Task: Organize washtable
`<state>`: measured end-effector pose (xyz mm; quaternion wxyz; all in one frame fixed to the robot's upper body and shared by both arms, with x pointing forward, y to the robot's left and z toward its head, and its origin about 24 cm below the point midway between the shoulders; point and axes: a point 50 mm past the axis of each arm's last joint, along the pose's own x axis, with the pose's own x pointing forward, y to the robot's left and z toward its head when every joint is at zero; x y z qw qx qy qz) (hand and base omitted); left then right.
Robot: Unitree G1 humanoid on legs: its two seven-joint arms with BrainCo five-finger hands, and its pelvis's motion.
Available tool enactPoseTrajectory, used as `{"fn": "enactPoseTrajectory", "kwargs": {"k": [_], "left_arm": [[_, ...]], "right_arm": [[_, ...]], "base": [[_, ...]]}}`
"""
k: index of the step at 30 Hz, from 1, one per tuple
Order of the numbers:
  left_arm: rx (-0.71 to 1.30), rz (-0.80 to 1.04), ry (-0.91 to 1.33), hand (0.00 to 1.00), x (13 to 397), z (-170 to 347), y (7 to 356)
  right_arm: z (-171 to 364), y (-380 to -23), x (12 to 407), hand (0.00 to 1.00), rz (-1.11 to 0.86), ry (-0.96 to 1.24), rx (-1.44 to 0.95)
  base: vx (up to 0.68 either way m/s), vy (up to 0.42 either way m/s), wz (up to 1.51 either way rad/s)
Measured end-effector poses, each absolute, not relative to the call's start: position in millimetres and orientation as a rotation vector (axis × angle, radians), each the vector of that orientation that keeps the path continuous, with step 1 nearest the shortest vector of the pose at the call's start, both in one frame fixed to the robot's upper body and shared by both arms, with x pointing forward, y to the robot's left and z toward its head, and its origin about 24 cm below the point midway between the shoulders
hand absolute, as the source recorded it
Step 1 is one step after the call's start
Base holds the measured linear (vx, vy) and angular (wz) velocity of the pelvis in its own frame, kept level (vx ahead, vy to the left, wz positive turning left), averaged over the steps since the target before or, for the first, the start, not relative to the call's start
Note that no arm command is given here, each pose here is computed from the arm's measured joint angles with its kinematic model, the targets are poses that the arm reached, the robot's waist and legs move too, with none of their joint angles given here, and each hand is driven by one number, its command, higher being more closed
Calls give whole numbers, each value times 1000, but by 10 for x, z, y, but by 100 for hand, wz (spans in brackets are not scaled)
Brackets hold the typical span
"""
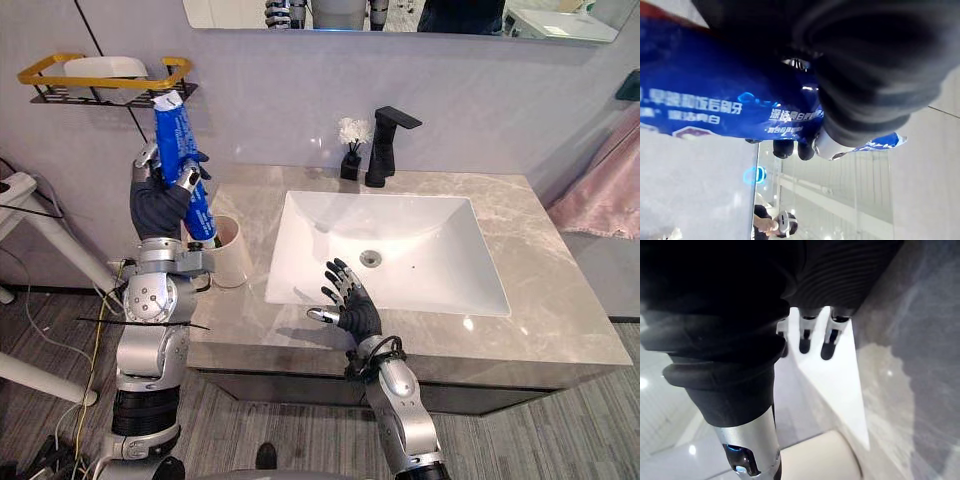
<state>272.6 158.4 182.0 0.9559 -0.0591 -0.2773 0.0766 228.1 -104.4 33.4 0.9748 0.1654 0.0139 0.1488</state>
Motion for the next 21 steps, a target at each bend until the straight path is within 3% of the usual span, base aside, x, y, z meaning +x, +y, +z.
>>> {"fn": "enactPoseTrajectory", "kwargs": {"k": [21], "left_arm": [[-170, 371, -597, 100, 2678, 1829, 1831]], "right_arm": [[255, -989, 2234, 0, 331, 56, 321]], "base": [[-25, -8, -2]]}}
